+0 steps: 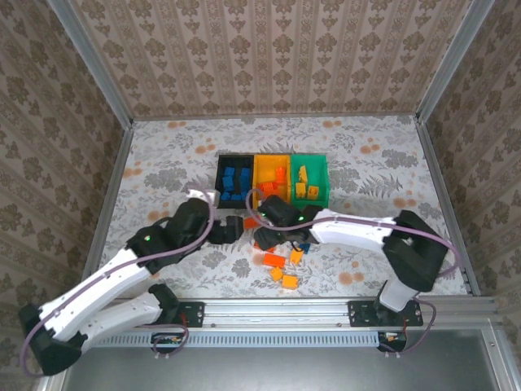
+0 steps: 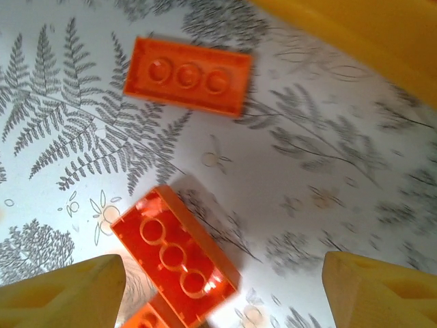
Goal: Sort the legos into containers by color
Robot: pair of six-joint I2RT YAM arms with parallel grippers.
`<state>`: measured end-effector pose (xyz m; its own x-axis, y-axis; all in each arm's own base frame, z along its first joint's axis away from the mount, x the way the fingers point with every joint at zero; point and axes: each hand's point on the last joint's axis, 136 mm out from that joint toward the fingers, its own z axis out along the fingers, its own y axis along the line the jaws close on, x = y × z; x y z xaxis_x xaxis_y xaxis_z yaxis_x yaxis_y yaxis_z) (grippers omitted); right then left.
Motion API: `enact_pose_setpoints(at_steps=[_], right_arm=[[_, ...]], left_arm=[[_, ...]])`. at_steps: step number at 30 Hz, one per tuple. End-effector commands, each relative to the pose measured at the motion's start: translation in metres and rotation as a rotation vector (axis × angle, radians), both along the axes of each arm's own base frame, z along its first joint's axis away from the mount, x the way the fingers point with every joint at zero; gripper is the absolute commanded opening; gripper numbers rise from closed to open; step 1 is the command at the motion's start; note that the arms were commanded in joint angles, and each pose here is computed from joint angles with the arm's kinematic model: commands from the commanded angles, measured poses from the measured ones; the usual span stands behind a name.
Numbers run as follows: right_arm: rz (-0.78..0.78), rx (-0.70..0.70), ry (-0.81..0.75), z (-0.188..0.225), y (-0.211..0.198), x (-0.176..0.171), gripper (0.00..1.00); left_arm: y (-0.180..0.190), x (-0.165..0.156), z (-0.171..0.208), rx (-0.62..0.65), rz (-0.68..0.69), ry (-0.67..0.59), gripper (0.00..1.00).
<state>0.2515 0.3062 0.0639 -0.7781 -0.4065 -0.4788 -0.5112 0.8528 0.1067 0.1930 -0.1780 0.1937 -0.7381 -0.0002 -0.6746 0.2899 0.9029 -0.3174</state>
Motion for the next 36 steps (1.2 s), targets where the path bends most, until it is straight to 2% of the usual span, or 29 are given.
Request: enact_pose_setpoints(at_steps=[1,7,12,16,18,20,24,27,31,36], right_arm=[[0.074,-0.064,0.005,-0.016,0.014,0.001,0.77],[0.055,-0.137,0.011,-0.042,0.015,0.009,0.7],[0.037,-0.15,0.009,-0.047,0.011,0.011,0.48],[0.012,-0.117,-0.017,-0.036,0.009,0.015,0.4],[-0.009,-0.112,-0.023,-0.031,0.005,0.018,0.41],[-0.024,-0.099,-0.039,-0.024,0.004,0.021,0.47],[-0.066,-0.049,-0.064,-0.008,0.008,0.027,0.63],[-0.177,-0.001,-0.085,0.003,0.008,0.037,0.73],[-0.386,0.1,-0.081,0.009,0.007,0.049,0.76],[-0.569,0.274,-0.039,0.015,0.023,0.059,0.76]], left_arm=[[0.032,-0.009,-0.017,0.05,0.085,0.052,1.0],[0.043,-0.01,-0.024,0.04,0.115,0.073,1.0],[0.042,-0.009,-0.032,0.042,0.119,0.089,1.0],[0.039,-0.007,-0.038,0.042,0.114,0.095,1.0],[0.038,-0.007,-0.04,0.046,0.115,0.103,1.0],[0.036,-0.006,-0.04,0.041,0.107,0.103,1.0],[0.036,-0.006,-0.041,0.036,0.11,0.102,1.0],[0.037,-0.006,-0.042,0.035,0.112,0.101,1.0],[0.038,-0.007,-0.043,0.036,0.114,0.104,1.0],[0.037,-0.007,-0.041,0.013,0.112,0.092,1.0]])
